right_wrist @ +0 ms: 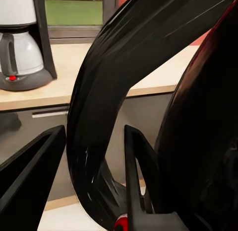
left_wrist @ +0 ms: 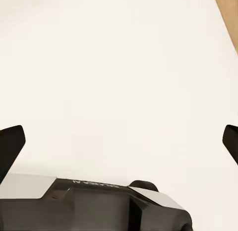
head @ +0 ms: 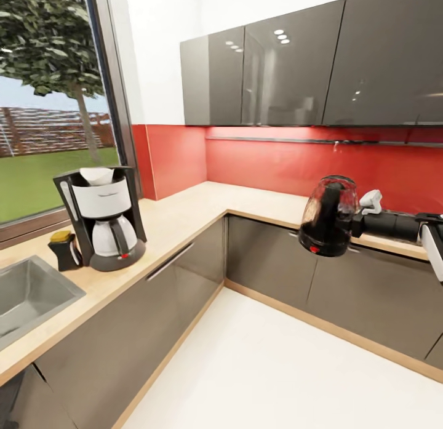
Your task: Set up a coffee station on the kitchen countertop: keep the coffee maker on the countertop, move the bottle of coffee from the kitchen shelf to the counter next to the coffee maker, place a paper coffee filter on top of the coffee maker, put the saucer next to the coffee maker with the coffee cup on the saucer, and place the electric kettle next to the coffee maker.
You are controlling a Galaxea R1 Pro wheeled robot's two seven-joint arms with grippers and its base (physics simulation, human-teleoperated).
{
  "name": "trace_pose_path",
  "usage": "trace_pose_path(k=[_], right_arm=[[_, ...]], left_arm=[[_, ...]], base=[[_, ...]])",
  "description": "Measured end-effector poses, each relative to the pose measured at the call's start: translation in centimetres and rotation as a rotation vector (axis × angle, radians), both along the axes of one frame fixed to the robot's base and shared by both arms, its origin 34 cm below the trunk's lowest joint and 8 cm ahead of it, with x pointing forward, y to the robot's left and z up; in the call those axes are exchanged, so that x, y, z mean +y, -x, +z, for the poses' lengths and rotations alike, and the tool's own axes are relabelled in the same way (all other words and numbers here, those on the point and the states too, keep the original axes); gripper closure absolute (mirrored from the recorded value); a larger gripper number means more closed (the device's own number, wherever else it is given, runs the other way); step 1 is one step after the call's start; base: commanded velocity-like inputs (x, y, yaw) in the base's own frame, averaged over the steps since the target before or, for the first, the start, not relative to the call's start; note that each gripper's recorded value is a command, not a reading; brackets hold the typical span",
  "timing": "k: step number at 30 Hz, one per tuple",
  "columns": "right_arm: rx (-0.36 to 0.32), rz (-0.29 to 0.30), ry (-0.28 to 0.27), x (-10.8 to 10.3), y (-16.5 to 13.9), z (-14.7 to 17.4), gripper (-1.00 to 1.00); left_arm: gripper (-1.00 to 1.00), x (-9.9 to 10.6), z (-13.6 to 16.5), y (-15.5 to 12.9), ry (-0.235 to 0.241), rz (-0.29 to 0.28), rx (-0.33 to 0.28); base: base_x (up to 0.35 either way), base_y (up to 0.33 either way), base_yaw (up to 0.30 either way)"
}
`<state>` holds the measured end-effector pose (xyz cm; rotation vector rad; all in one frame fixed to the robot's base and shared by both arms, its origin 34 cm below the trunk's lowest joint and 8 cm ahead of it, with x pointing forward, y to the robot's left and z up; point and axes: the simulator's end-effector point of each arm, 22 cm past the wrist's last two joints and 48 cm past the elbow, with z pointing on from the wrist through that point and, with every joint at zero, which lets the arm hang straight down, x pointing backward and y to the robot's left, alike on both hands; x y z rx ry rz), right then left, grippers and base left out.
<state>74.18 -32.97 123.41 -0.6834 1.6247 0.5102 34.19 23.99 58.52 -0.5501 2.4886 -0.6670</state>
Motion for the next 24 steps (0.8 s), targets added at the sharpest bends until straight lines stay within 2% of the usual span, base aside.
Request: trace_pose_path(k=[13, 19, 24], right_arm=[[0.0, 0.0, 0.0, 0.01, 0.0, 0.0, 1.0], [0.0, 0.0, 0.0, 0.01, -0.01, -0.01, 1.0], [0.001, 0.0, 0.001, 0.02, -0.07, -0.08, 1.0]], left_arm=[[-1.0, 0.0, 0.01, -0.03, 0.0, 0.0, -0.001], [-1.0, 0.01, 0.01, -0.02, 0.0, 0.0, 0.0], [-1.0, 0.01, -0.01, -0.04, 0.0, 0.0, 0.0]], base=[[0.302, -0.19, 0.038], [0.275, -0.173, 0.2], [0.068, -0.039, 0.262]])
